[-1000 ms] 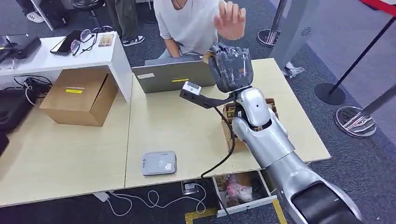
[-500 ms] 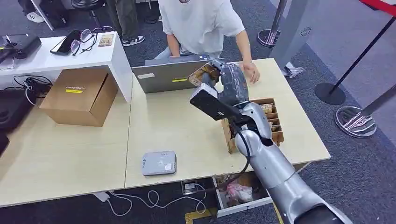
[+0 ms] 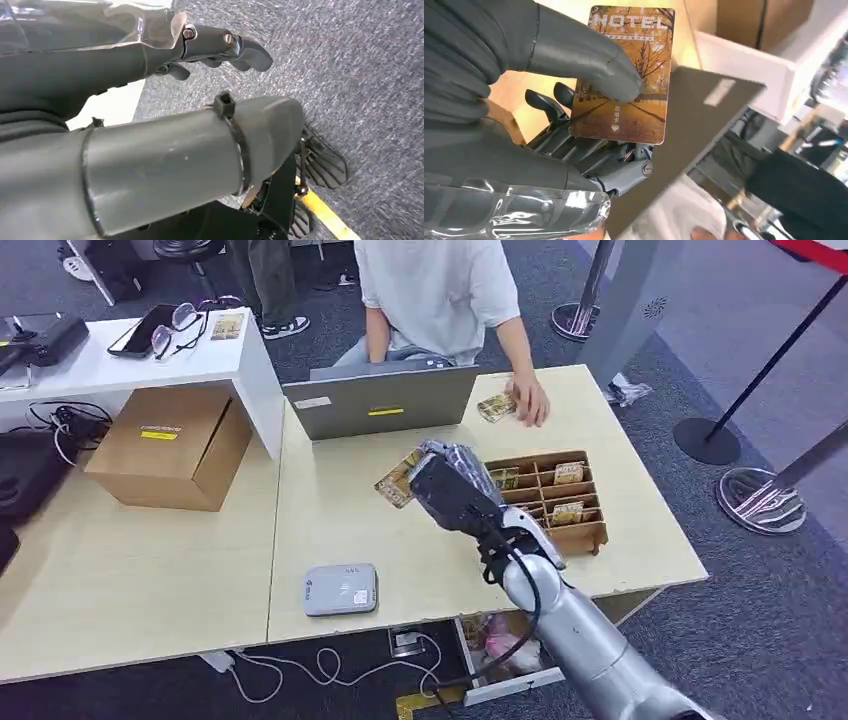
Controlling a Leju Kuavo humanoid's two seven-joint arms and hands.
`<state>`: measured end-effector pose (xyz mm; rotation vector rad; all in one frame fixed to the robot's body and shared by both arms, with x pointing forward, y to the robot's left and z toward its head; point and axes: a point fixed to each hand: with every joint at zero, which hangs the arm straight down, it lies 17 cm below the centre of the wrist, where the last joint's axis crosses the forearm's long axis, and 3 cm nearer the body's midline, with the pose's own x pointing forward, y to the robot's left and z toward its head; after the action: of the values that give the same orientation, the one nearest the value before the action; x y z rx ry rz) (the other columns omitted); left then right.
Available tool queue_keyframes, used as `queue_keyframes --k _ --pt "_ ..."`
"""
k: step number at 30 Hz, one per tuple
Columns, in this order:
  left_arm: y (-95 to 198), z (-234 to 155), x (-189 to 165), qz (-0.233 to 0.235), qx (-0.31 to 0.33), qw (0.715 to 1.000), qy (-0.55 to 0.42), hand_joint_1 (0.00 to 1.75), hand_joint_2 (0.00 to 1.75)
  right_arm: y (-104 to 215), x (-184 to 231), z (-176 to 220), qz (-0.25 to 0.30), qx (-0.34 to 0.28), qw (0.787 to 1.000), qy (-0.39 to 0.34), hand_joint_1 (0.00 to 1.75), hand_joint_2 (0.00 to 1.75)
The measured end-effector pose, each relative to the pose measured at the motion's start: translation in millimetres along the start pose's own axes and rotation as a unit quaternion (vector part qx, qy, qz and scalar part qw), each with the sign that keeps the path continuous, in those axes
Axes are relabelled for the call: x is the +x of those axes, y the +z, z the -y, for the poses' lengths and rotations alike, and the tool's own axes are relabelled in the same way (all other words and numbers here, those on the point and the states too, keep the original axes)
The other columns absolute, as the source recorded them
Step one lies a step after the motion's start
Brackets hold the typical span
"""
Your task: Pass the card to the sensor for recognition and then transmit it.
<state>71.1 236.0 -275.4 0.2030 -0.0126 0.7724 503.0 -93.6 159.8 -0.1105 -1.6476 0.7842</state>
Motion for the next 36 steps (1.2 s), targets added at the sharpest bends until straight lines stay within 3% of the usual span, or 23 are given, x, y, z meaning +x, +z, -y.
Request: queue_keyframes --k 20,27,36 --pt "-1 1 3 -0.001 -0.010 1.000 -0.001 0.00 0.00 30 -102 -72 -0.150 0.045 0.988 0.012 1.75 1.75" --pt "-1 2 2 -0.005 -0.011 1.000 0.001 0.00 0.00 34 -105 -89 -0.151 0.066 0.986 0.016 1.75 1.75" --pt "0 3 2 -0.008 -0.015 1.000 -0.008 0.00 0.00 32 -73 -120 -0.118 0.105 0.987 0.000 1.75 1.75"
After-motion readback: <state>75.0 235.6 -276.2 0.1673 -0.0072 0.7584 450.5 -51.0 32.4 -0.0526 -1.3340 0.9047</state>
